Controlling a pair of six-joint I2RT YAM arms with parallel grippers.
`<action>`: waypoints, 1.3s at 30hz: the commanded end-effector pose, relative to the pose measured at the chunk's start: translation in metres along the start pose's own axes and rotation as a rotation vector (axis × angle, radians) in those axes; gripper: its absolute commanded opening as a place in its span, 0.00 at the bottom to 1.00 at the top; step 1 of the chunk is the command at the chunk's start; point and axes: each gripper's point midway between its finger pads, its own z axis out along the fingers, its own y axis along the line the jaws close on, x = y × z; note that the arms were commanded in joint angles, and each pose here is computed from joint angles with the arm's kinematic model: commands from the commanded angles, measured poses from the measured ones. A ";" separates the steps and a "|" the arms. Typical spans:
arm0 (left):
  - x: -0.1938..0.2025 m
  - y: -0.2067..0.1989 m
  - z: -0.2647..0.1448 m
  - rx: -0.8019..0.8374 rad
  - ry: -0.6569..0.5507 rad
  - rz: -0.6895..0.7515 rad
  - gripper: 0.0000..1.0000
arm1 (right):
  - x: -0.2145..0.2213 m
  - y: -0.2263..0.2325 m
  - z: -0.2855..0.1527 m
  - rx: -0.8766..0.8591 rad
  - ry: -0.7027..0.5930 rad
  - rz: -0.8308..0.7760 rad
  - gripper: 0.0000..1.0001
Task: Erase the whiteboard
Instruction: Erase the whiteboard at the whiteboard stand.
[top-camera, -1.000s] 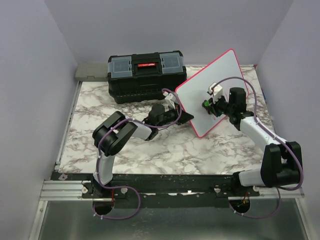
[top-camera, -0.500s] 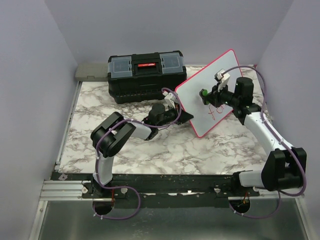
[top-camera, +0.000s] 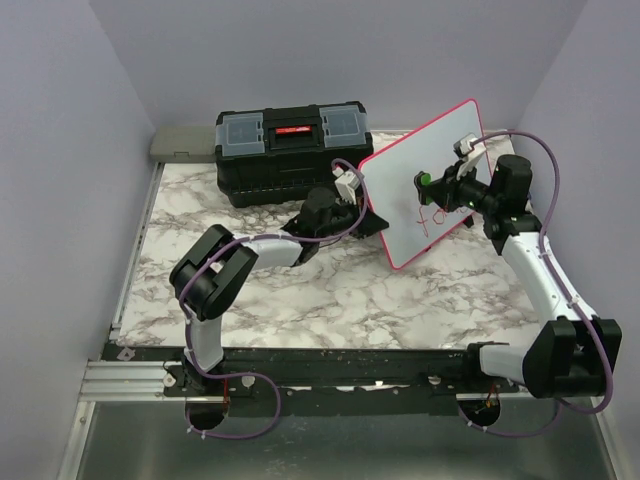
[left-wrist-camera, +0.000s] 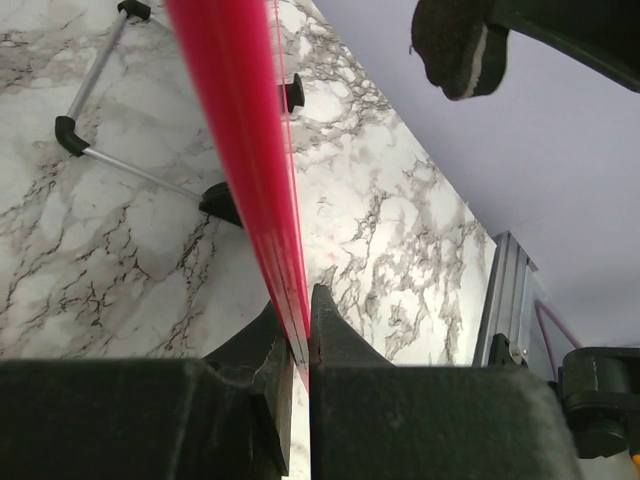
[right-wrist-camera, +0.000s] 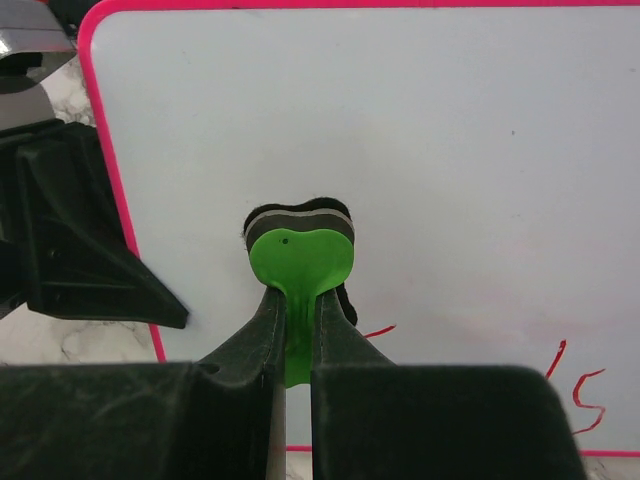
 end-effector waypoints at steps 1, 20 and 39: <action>-0.067 -0.052 -0.002 0.136 -0.108 0.169 0.00 | 0.002 0.006 -0.008 -0.036 0.000 0.038 0.01; -0.107 -0.019 0.002 0.020 -0.060 0.270 0.00 | 0.005 0.005 -0.019 -0.043 -0.008 0.055 0.01; -0.065 0.017 -0.009 -0.042 0.001 0.276 0.00 | 0.011 0.003 -0.018 -0.054 0.001 0.071 0.01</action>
